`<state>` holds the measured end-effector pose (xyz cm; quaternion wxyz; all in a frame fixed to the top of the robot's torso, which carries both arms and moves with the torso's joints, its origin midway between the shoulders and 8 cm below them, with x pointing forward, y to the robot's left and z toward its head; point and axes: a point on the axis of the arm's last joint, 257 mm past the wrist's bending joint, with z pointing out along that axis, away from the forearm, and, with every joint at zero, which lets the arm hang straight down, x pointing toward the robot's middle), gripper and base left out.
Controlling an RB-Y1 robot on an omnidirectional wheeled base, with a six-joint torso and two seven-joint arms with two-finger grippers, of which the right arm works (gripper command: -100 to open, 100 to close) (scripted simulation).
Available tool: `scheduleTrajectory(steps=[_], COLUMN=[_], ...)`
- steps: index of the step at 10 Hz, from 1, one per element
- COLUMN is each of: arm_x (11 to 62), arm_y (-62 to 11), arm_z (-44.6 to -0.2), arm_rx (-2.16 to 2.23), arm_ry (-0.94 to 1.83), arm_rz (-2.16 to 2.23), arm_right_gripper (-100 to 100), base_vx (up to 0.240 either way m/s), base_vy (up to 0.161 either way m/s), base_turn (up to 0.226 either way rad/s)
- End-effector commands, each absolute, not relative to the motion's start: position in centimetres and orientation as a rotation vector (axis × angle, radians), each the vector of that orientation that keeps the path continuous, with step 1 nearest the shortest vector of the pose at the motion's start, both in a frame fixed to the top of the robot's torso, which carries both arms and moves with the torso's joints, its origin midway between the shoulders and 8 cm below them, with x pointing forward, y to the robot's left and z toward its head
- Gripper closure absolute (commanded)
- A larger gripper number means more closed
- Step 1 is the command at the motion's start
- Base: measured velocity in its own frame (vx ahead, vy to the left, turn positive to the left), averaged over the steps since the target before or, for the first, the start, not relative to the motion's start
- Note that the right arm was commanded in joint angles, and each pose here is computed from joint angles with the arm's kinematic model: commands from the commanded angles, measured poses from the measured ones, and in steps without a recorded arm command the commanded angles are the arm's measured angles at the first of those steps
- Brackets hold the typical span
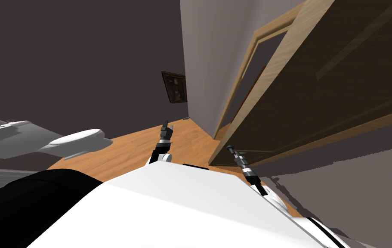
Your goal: Pull the door open
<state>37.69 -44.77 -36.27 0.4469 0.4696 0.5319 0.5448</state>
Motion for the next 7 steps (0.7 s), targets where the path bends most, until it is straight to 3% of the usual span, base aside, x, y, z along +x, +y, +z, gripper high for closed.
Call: scheduleTrajectory(steps=[1, 7], arm_x=[37.7, 35.9], arm_y=[-44.8, -45.3], arm_z=[-36.3, -36.1], arm_rx=[1.163, 1.151], arm_ry=[1.317, 1.326], arm_rz=[1.349, 1.361], arm_right_gripper=[100, 100], base_vx=[-0.065, -0.175], base_vy=[-0.022, -0.090], base_turn=[0.038, 0.165])
